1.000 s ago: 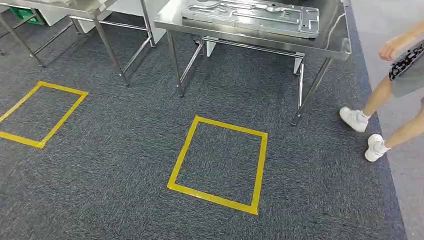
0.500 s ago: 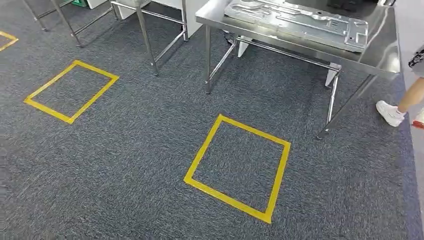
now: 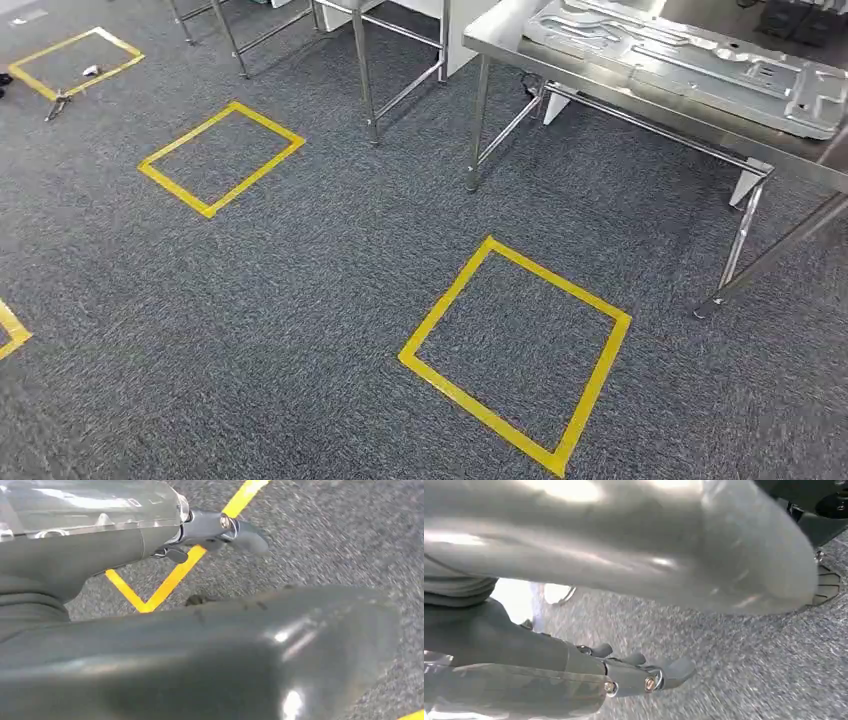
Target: Take the parts from the cabinet and place them on the table.
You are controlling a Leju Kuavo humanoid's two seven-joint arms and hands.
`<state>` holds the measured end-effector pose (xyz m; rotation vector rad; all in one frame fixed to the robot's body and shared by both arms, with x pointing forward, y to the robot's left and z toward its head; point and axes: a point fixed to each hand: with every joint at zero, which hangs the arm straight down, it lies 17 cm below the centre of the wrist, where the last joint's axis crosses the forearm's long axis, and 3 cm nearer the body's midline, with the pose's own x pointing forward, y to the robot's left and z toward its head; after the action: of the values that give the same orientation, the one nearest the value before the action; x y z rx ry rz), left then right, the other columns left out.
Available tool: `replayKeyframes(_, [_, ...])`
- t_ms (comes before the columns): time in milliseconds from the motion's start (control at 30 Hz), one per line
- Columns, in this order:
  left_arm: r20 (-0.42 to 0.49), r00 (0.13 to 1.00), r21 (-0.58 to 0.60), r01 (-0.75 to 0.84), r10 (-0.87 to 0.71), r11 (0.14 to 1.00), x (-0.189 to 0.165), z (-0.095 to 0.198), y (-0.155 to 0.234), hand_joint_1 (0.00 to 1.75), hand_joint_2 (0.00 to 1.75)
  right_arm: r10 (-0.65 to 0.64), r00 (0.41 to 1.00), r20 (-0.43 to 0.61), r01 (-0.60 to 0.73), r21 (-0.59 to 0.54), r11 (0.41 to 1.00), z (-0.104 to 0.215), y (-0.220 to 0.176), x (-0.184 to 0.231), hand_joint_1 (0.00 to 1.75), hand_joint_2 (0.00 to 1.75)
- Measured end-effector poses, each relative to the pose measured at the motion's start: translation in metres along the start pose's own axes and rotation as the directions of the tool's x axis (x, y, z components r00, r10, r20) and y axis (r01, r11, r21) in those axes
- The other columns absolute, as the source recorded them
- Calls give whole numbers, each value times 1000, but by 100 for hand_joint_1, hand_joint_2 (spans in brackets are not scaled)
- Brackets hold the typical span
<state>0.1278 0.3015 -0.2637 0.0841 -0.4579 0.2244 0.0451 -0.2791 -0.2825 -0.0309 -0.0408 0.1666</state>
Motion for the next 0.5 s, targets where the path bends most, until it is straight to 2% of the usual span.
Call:
replayKeyframes(233, [-83,996,-12,34,-35,999,-16,1,2,0,0,11,1000,3,-11,-20,1000,0,-5,3,0,0])
replayKeyframes(333, [-155,986,-29,62,-66,998,-33,5,3,0,0,4,1000,10,-4,-24,1000,0,-6,9,0,0])
replayKeyframes(500, [-210,972,-50,98,-106,994,-44,7,1,0,0,0,1000,-4,0,-30,1000,-1,-8,0,0,0])
